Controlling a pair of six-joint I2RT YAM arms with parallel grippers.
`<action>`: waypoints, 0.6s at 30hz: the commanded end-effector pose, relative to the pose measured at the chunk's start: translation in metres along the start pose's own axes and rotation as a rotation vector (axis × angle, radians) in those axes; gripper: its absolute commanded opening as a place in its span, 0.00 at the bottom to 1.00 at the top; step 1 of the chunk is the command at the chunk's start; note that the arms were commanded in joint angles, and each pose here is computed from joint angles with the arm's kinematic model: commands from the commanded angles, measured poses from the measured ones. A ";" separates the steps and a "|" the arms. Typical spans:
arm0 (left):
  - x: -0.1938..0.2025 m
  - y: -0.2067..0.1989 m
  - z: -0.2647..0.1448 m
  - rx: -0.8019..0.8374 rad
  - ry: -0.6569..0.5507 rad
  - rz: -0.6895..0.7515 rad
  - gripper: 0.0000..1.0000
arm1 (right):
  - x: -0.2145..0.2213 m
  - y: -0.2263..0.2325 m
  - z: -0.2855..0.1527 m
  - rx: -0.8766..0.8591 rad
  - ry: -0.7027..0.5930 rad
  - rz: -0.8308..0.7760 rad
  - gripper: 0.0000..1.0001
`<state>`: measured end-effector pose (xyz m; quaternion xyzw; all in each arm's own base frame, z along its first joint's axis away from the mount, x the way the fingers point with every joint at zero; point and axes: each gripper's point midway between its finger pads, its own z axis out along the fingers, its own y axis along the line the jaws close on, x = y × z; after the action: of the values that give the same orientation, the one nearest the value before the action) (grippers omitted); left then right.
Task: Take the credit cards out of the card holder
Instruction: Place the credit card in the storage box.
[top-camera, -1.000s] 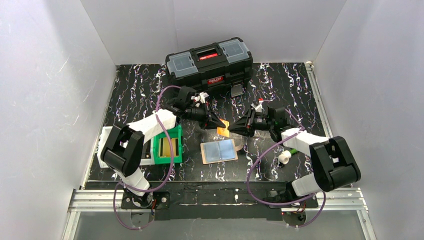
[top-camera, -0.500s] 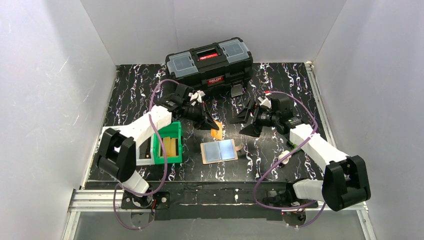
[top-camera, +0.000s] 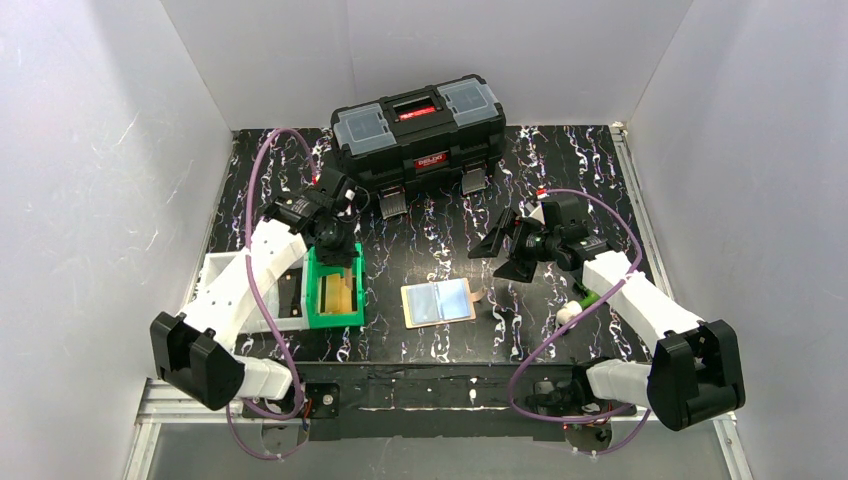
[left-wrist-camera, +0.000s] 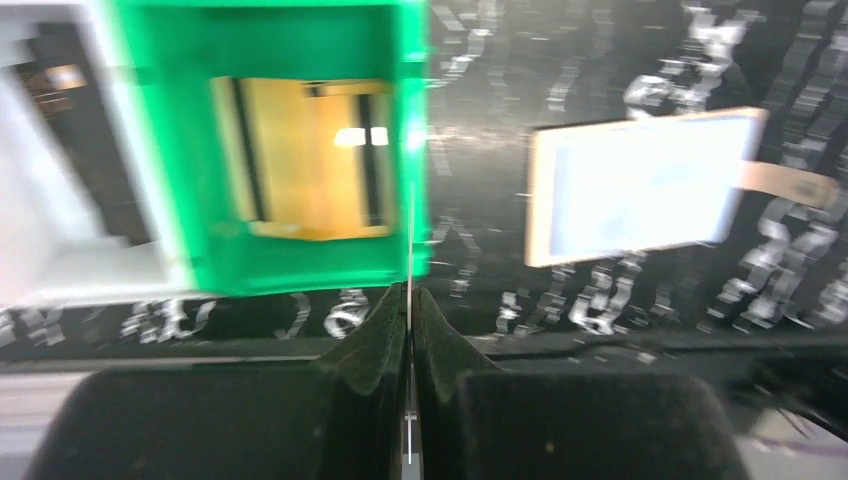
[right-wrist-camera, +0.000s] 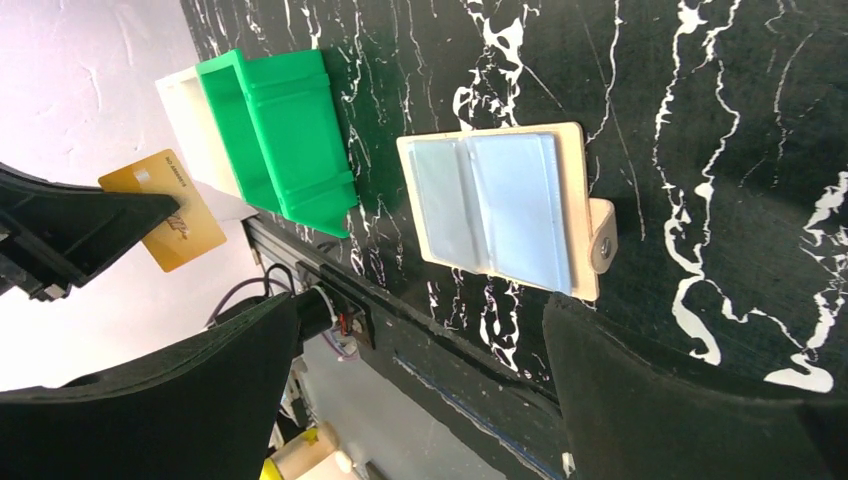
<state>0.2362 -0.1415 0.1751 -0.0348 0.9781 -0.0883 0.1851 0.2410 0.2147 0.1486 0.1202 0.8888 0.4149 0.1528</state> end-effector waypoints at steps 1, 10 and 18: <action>0.011 0.081 -0.008 -0.401 0.003 0.071 0.00 | -0.013 0.009 -0.007 0.000 -0.056 -0.057 0.98; 0.009 0.101 0.030 -0.562 0.067 0.106 0.00 | -0.009 0.008 -0.005 -0.010 -0.037 -0.056 0.99; 0.012 0.101 0.061 -0.565 0.129 0.110 0.01 | -0.007 0.005 -0.005 -0.006 -0.038 -0.055 0.98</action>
<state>0.2413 -0.0601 0.1022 -0.0248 0.9767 0.1834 0.1089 0.2424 0.2114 0.1449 0.1184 0.8931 0.4036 0.1600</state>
